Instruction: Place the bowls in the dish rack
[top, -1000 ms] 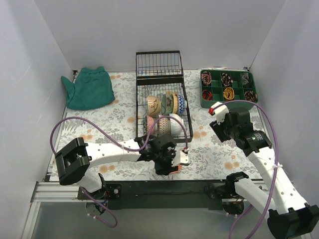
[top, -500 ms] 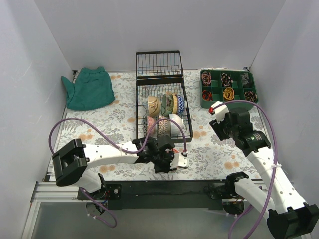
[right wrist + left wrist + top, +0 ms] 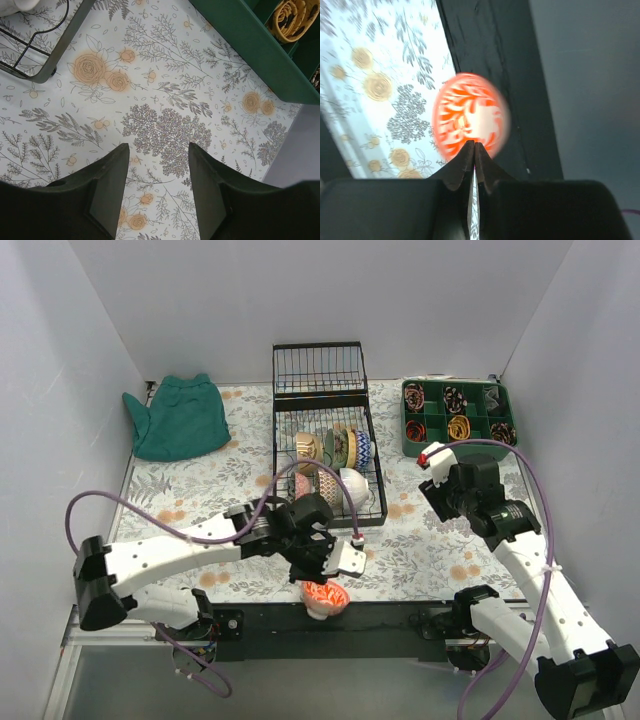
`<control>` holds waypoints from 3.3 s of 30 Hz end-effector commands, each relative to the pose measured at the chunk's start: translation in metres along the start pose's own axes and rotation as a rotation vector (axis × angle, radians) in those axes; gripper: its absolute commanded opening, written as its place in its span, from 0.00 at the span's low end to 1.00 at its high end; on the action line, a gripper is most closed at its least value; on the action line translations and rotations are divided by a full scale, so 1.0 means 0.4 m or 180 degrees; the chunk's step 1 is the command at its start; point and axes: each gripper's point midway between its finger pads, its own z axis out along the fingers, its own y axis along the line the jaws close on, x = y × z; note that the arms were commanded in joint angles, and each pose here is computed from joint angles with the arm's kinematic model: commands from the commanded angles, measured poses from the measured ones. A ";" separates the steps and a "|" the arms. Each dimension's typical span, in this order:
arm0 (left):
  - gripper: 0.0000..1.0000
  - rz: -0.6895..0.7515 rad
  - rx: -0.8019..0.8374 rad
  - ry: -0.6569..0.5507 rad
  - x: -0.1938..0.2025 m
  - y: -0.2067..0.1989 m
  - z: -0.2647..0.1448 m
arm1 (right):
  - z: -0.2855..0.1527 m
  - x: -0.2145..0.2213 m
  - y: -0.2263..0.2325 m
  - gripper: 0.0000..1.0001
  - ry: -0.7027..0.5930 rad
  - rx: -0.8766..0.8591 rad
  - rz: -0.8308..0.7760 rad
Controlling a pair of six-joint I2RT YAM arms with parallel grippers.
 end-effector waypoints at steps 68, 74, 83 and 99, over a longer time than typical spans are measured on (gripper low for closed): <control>0.00 0.1117 -0.1732 -0.0458 -0.034 0.014 -0.310 | 0.057 0.024 -0.008 0.58 0.0382 -0.0175 -0.0401; 0.00 0.0299 -0.2619 -0.1001 -0.053 0.265 -0.442 | 0.096 -0.011 -0.057 0.57 0.0614 -0.0067 -0.0462; 0.00 -0.1318 -0.2621 -0.2007 -0.013 0.639 -0.624 | 0.157 -0.106 -0.102 0.57 0.0635 -0.0095 -0.0497; 0.00 -0.3329 -0.0102 -0.3857 0.131 0.671 -0.648 | 0.229 -0.122 -0.109 0.56 0.0804 -0.0202 -0.0501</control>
